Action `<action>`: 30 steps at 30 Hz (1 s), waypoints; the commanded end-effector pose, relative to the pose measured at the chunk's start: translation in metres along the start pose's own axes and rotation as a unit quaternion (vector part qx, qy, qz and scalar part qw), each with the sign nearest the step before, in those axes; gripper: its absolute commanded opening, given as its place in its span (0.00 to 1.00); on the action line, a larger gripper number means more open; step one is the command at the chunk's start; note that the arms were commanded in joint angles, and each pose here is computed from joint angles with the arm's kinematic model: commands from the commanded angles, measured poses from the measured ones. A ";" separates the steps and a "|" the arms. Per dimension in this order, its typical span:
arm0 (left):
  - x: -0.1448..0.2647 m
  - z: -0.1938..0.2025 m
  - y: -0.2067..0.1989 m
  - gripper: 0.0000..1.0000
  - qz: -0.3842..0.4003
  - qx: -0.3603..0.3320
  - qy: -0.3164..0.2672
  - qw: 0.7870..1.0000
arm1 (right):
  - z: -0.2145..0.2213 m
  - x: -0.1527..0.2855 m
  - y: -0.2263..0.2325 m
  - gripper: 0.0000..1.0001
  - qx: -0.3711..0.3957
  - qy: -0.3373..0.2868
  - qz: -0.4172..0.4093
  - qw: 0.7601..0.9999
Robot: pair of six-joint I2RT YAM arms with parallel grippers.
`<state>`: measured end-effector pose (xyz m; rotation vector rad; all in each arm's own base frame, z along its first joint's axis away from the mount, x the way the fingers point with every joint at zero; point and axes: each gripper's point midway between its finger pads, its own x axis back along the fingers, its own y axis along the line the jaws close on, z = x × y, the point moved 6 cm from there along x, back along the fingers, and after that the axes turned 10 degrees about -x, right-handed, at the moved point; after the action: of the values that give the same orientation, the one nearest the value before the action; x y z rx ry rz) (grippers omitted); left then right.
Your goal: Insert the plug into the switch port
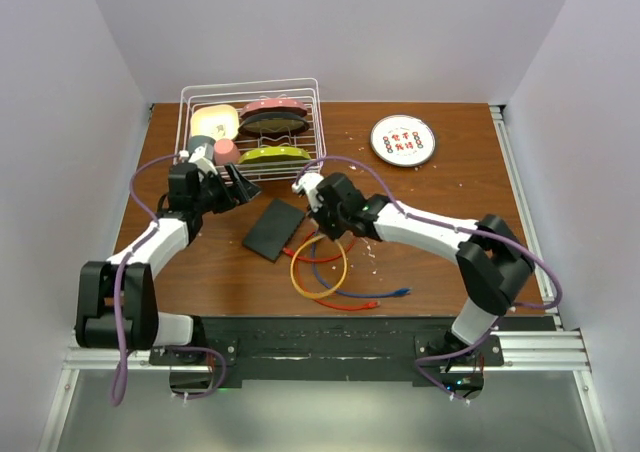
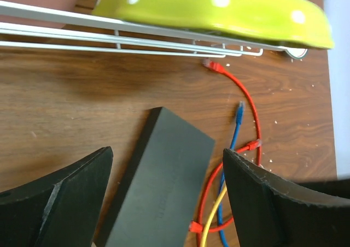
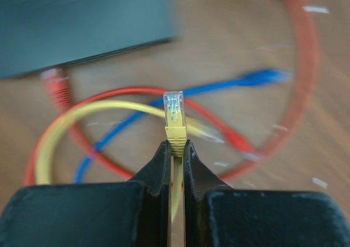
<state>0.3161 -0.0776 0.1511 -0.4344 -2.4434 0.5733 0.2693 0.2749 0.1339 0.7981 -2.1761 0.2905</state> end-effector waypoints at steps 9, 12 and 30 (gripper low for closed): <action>-0.047 0.021 0.015 0.76 0.099 -0.024 -0.006 0.995 | -0.010 -0.017 0.064 0.00 -0.010 -0.015 -0.149 0.989; -0.053 0.026 0.016 0.74 0.116 -0.021 0.002 0.993 | -0.007 -0.031 0.065 0.00 -0.016 -0.005 -0.137 0.990; -0.052 0.046 0.020 0.65 0.122 -0.009 0.026 0.992 | 0.031 -0.068 0.054 0.00 -0.014 0.065 -0.078 0.995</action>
<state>0.3303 -0.0963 0.0781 -0.7021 -2.3287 0.6424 0.2506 0.3329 0.0776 0.9604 -2.0030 0.1870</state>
